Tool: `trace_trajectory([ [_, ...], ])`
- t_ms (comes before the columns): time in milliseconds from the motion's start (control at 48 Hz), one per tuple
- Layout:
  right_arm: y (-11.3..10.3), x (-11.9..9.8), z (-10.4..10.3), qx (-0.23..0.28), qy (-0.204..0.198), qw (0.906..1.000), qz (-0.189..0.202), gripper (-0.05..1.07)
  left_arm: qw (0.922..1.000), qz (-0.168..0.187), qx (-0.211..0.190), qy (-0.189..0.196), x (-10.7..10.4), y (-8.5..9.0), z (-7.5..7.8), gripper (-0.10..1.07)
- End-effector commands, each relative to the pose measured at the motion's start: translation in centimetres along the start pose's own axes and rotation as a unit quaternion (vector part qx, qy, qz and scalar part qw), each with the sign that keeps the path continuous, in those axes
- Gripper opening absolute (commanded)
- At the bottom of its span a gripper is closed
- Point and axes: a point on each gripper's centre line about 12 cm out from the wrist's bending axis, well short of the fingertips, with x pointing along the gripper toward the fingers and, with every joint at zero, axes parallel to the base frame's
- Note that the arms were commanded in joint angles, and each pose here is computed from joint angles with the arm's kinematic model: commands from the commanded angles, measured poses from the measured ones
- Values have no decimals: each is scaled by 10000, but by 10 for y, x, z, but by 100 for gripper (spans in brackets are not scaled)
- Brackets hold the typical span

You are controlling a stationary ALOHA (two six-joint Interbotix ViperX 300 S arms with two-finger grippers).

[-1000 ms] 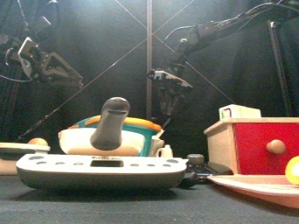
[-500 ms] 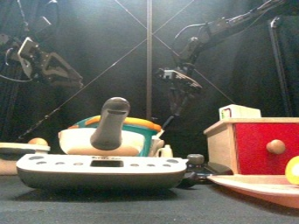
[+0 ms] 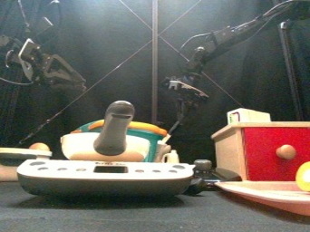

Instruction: Put pairing knife back in holder

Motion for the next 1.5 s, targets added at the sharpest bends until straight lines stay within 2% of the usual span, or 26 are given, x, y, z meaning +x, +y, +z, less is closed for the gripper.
trace_trajectory([
  [0,-1,-15,12,8,-332,9994,61,48,10000,24,14,-82,1,1,6,82],
  [104,1,-14,14,-27,-394,9992,78,48,10000,23,15,-75,1,1,6,82],
  [312,1,-14,8,-60,-209,9998,13,48,10000,22,16,-60,1,1,5,82],
  [542,0,-18,13,-82,-336,9994,-42,48,10000,23,15,-75,1,1,6,82],
  [854,4,-8,21,-185,-347,9992,-83,48,10000,30,14,-66,1,1,5,82],
  [1271,10,-4,17,-248,-246,9994,-89,48,10000,29,15,-59,1,1,5,82],
  [1479,20,-8,5,-321,-101,9994,-37,48,10000,30,14,-66,1,1,5,82],
])
